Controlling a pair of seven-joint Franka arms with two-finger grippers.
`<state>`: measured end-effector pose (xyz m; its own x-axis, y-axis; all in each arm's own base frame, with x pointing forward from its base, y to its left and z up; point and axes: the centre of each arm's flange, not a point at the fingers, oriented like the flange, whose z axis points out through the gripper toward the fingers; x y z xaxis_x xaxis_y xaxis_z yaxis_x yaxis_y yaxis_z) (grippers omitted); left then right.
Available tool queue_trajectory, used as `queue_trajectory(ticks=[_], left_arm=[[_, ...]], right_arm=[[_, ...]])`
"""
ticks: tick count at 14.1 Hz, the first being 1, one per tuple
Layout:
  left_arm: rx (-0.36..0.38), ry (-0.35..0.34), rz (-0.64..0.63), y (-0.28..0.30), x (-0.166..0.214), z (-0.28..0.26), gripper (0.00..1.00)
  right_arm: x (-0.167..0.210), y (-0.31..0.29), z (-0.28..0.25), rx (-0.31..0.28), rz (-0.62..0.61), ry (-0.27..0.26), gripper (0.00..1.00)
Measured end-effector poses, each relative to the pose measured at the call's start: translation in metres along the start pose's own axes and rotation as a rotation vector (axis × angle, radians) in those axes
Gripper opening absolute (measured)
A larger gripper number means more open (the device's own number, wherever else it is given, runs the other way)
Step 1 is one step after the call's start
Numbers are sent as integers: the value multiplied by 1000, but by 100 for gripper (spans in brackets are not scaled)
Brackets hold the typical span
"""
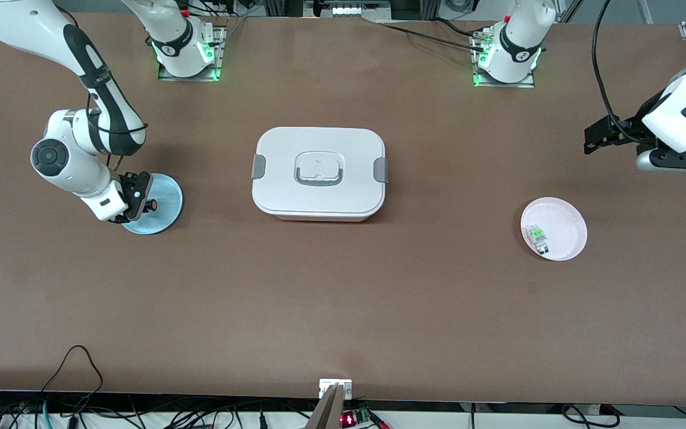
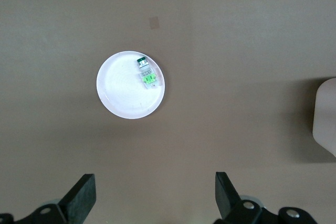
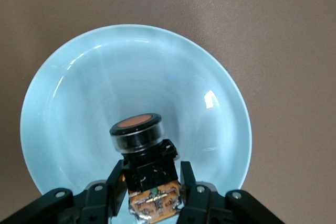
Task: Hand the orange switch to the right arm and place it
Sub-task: 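Lower the switch onto the light-blue plate with the right gripper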
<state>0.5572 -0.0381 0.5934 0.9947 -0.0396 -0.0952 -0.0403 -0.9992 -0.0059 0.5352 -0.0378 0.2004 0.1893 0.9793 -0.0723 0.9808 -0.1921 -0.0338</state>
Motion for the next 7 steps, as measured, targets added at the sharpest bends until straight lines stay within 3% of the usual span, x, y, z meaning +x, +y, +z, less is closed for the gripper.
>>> queue_trajectory(ticks=[7], left_arm=[[0, 0, -8, -1, 0, 0, 100]], right_arm=[[3, -10, 19, -13, 8, 16, 48]])
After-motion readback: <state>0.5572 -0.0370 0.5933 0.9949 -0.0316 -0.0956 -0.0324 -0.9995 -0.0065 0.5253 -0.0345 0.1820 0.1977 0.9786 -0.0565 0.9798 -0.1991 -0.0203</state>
